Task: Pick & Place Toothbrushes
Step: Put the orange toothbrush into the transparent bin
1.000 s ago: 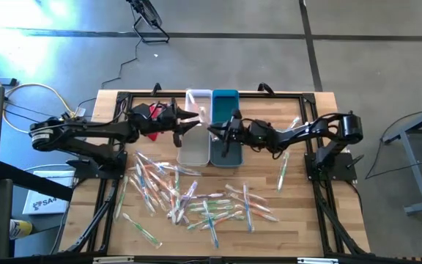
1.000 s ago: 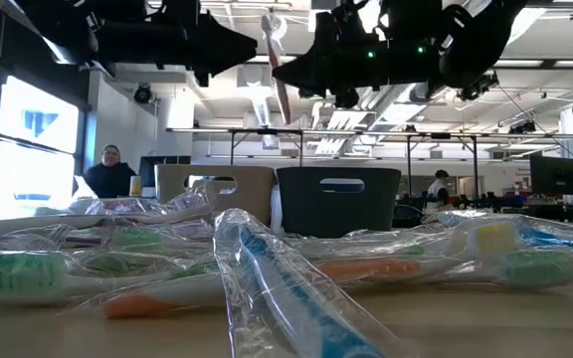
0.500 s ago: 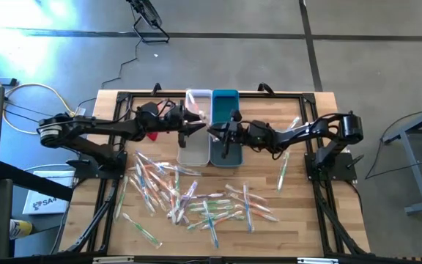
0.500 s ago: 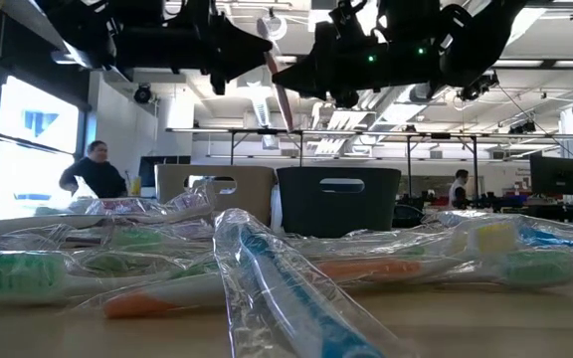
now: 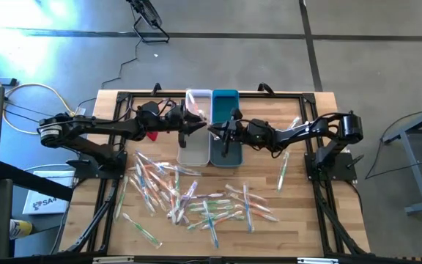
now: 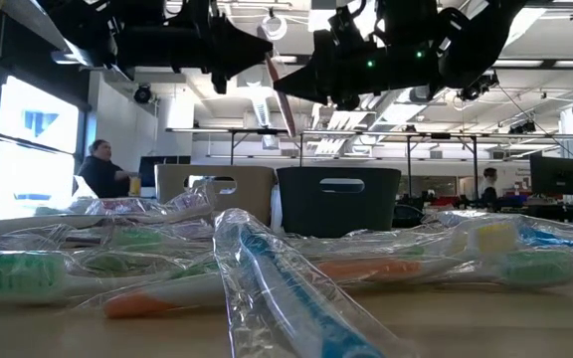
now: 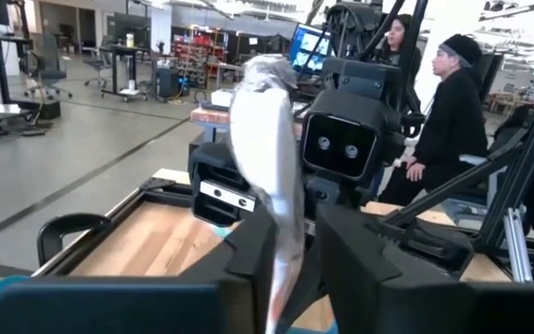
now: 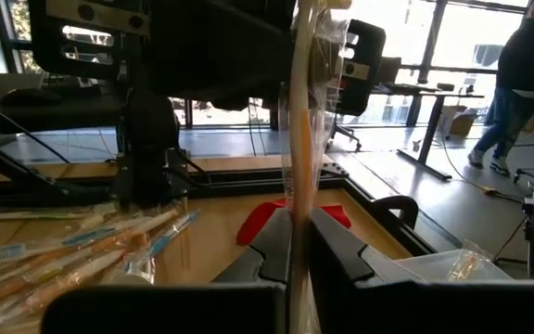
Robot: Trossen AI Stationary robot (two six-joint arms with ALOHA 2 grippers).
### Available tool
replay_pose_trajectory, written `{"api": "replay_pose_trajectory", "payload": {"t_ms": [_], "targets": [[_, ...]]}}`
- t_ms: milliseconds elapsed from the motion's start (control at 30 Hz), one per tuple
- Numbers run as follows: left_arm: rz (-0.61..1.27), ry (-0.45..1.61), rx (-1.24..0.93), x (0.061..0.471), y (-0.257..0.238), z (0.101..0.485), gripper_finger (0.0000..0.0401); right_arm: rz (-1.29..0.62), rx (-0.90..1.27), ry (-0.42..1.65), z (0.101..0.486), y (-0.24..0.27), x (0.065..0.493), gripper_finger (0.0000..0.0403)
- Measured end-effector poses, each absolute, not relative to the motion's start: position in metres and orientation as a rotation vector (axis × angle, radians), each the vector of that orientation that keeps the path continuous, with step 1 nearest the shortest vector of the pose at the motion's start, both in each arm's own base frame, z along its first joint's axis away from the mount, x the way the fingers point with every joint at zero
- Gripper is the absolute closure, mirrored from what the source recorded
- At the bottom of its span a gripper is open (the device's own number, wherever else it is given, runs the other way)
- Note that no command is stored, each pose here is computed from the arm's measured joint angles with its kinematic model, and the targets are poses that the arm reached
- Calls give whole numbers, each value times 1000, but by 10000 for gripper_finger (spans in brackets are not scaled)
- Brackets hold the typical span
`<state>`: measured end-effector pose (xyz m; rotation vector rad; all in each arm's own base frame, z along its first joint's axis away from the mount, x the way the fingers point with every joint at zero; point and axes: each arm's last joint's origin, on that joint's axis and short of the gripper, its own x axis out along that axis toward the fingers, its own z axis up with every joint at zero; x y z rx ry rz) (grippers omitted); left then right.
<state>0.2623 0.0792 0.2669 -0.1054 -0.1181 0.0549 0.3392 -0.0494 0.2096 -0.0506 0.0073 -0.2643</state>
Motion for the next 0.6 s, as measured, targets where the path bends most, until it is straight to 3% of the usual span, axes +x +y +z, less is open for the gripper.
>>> {"api": "replay_pose_trajectory", "payload": {"t_ms": [200,300,600], "targets": [[55,-118,-105,262,79,267,386,-262,-53,7,210,-49,339,391],[56,-114,-106,262,79,266,392,-261,-53,14,209,-49,339,381],[82,-95,-71,258,92,265,396,-261,-56,39,207,-46,339,289]]}}
